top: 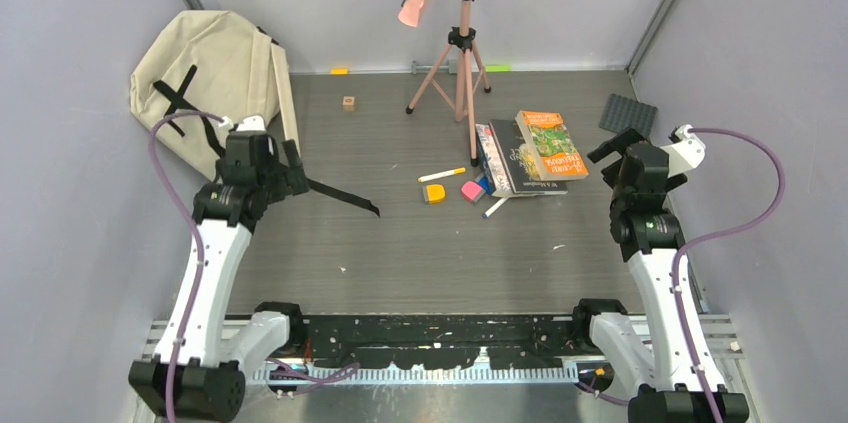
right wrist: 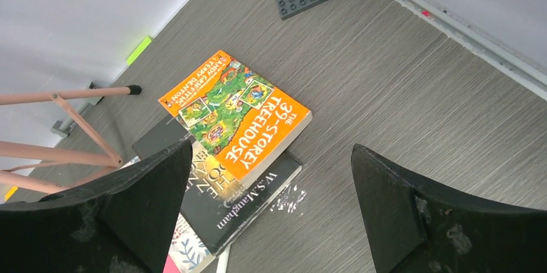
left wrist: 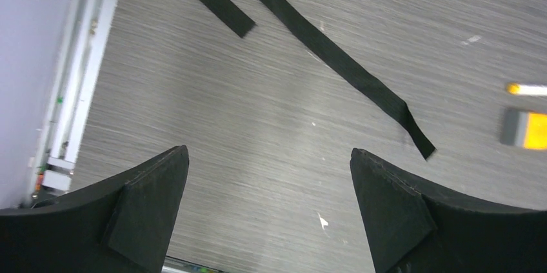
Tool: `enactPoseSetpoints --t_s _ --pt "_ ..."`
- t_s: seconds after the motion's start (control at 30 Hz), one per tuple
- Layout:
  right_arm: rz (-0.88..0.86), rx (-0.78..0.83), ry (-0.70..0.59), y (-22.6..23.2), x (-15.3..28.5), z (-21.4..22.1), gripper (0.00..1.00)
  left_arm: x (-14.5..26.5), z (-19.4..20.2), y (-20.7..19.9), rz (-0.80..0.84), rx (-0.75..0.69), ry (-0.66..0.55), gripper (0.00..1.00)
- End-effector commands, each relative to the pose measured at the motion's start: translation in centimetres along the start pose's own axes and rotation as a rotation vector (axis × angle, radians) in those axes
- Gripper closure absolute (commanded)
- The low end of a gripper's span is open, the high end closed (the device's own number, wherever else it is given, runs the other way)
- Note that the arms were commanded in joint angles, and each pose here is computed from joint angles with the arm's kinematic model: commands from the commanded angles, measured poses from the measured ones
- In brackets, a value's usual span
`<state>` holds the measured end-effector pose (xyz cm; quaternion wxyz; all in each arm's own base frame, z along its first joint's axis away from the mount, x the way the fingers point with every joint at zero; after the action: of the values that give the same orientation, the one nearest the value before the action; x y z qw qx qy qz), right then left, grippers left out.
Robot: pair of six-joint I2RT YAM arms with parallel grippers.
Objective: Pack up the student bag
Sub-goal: Move the student bag to the center of the board.
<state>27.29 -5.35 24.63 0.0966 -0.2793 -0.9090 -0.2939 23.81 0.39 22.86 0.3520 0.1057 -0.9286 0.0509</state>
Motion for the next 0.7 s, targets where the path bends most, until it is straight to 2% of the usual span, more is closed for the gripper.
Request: enactPoseSetpoints --t_s 0.0,0.2,0.33,0.43,0.67 --pt "-0.033 -0.068 -0.019 1.6 0.0 -1.3 0.0 -1.7 -4.0 2.2 -0.158 -0.042 -0.067 0.0" --pt "-0.047 0.019 -0.003 3.2 -1.1 -2.2 0.0 -4.3 -7.7 7.4 -0.296 0.11 -0.122 0.02" --pt "-0.041 0.069 -0.039 3.9 -1.6 -3.7 0.0 -5.5 -9.6 11.0 -0.384 0.193 -0.163 0.02" --pt "-0.06 0.042 -0.051 4.7 -2.1 -4.1 0.0 -6.6 -10.7 14.0 -0.42 0.263 -0.168 0.02" --pt "-0.079 -0.048 -0.039 5.7 -2.8 -3.7 0.0 -8.5 -13.6 16.3 -0.389 0.284 -0.284 0.02"
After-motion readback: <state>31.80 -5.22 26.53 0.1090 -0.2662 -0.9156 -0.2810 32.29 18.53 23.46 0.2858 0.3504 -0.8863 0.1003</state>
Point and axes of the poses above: each gripper's point midway between its finger pads, its own x axis back along the fingers, its own y axis along the line the jaws close on, z = x × y, the point moved 2 cm from there along x, back along the fingers, and after that the axes turned 4 degrees about -x, right-handed, at the moved point
